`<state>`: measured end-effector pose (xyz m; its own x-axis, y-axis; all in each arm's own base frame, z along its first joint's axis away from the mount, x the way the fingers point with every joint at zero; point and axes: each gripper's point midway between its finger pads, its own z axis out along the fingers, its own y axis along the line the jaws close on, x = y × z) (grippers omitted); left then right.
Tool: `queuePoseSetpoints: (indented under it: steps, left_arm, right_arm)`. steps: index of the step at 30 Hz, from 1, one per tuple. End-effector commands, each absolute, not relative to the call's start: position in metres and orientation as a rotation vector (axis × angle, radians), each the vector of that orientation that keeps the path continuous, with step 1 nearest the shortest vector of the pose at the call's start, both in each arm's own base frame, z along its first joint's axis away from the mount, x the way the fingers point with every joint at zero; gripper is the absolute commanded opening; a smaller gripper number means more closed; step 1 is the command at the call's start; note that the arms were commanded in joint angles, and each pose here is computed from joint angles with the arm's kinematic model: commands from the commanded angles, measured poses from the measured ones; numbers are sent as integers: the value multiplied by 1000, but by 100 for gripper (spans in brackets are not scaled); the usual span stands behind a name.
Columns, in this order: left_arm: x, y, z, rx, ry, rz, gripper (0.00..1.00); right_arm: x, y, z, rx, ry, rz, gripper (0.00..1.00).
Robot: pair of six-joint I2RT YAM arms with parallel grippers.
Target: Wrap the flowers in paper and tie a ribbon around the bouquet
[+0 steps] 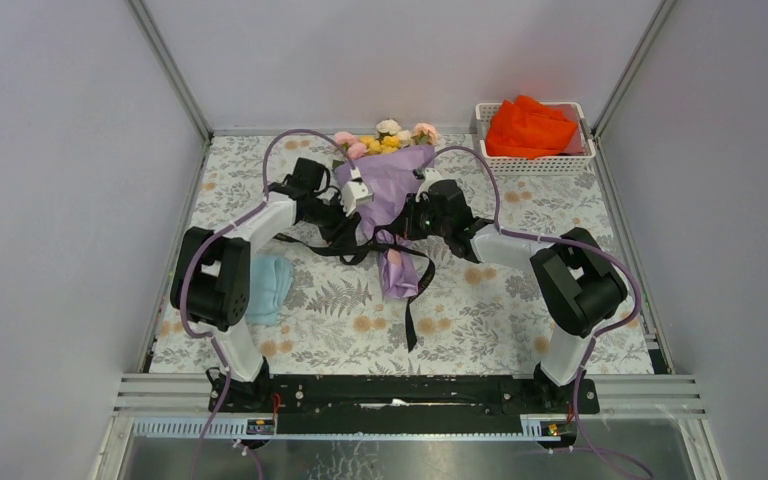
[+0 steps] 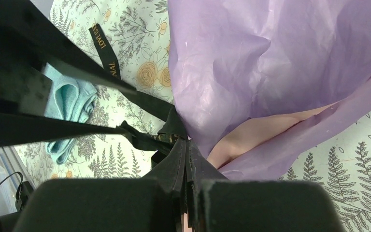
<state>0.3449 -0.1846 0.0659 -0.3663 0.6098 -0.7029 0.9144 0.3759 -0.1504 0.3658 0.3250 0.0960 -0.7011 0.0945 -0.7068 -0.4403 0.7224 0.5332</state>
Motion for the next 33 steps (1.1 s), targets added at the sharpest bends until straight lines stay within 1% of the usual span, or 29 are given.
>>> queuePoseSetpoints:
  steps: [1, 2, 6, 12, 14, 15, 18, 24, 30, 33]
  left_arm:
    - [369, -190, 113, 1312, 1990, -662, 54]
    - [368, -195, 116, 1322, 1973, -675, 56]
    - [364, -218, 114, 1399, 1911, -689, 70]
    - [378, -243, 96, 1412, 1844, -725, 79]
    - [377, -252, 96, 1435, 1795, -748, 96]
    - [375, -256, 96, 1442, 1774, -760, 98]
    - [377, -263, 93, 1434, 1763, -770, 99]
    - [402, -261, 80, 1317, 1841, -681, 97]
    - [384, -268, 79, 1345, 1811, -785, 98]
    - [378, -273, 79, 1350, 1813, -835, 92]
  right_arm:
    - [373, 332, 131, -299, 2060, 968, 0]
    - [373, 332, 131, -297, 2061, 968, 0]
    - [370, 332, 131, -300, 2065, 974, 0]
    - [365, 333, 130, -295, 2077, 1026, 0]
    - [364, 334, 129, -293, 2080, 1037, 0]
    - [364, 334, 129, -291, 2082, 1039, 0]
    - [364, 334, 128, -291, 2083, 1043, 0]
    - [361, 334, 127, -290, 2091, 1061, 0]
    - [365, 326, 126, -232, 2093, 1064, 0]
    - [366, 325, 125, -219, 2097, 1059, 0]
